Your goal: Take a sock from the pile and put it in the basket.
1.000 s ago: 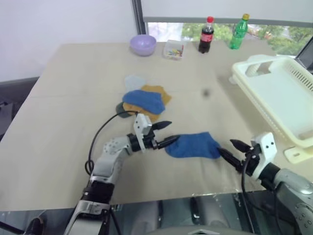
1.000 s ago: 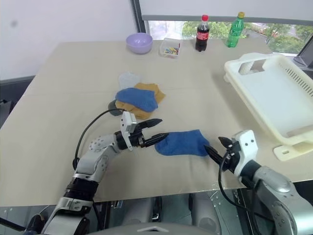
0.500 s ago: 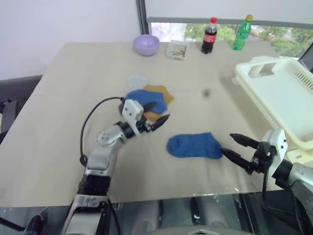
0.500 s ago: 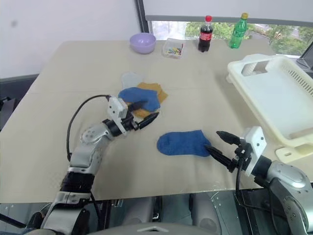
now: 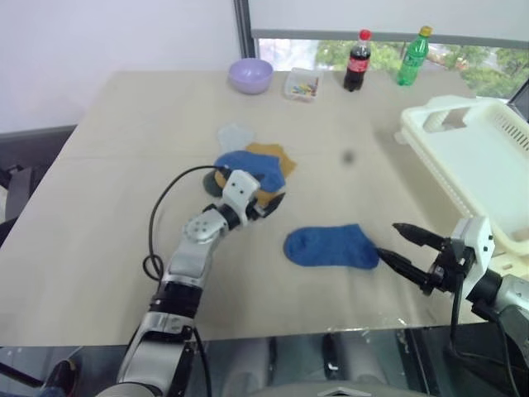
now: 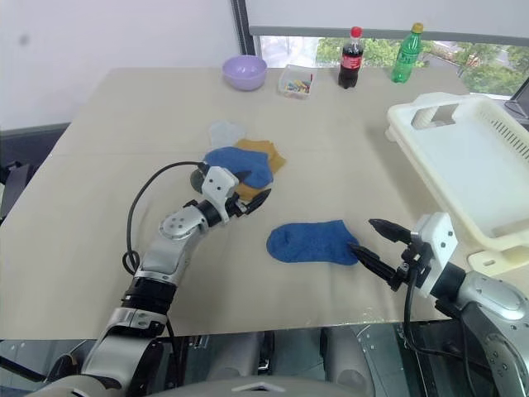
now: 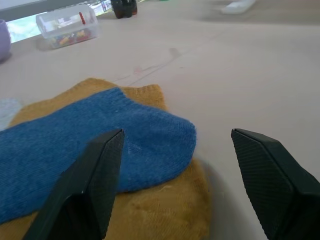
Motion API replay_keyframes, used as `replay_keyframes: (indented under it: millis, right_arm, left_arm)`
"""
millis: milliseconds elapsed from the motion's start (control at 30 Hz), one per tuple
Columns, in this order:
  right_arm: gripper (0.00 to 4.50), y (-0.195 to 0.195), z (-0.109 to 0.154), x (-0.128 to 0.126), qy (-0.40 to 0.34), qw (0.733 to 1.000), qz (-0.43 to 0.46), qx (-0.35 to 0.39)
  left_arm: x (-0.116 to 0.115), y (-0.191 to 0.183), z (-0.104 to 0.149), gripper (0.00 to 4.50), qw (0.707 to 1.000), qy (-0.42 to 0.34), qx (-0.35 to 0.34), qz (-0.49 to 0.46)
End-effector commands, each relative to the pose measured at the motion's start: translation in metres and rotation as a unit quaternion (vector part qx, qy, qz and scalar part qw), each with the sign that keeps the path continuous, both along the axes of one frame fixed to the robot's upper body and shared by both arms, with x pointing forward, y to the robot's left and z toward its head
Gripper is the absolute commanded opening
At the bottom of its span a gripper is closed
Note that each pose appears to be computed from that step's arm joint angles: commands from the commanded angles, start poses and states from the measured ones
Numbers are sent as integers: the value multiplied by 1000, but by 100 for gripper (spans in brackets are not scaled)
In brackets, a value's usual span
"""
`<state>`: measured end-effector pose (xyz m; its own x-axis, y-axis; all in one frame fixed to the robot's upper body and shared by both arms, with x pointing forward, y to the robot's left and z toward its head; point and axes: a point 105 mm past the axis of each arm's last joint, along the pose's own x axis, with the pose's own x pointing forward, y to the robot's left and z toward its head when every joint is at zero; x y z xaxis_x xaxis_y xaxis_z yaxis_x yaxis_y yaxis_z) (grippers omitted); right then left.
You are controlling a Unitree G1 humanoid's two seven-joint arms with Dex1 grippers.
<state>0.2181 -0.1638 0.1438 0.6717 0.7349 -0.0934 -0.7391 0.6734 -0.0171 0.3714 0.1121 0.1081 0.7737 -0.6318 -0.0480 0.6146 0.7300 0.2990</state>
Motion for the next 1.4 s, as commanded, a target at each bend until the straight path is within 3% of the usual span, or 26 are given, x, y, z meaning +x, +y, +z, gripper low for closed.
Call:
replay_keyframes:
  millis: [33,400,500,700,733,1400]
  right_arm:
    - [333,1,11,-3,-31,999,-6,-2]
    - [333,-1,11,-3,-36,999,-23,1]
    - [339,-1,11,-2,-37,999,-25,1]
    - [339,-1,10,-1,-37,999,-28,2]
    - [339,-1,10,-1,-37,999,-28,3]
    - [339,3,4,0,-34,999,-35,6]
  left_arm:
    - [8,-5,9,367,1000,-18,19,9]
    - [26,0,8,367,991,-36,115,57]
    - [27,0,9,283,992,-38,104,64]
    - [26,-3,16,14,994,-41,81,64]
    - [26,-3,17,5,994,-42,80,64]
    - [32,2,51,5,993,-48,53,93]
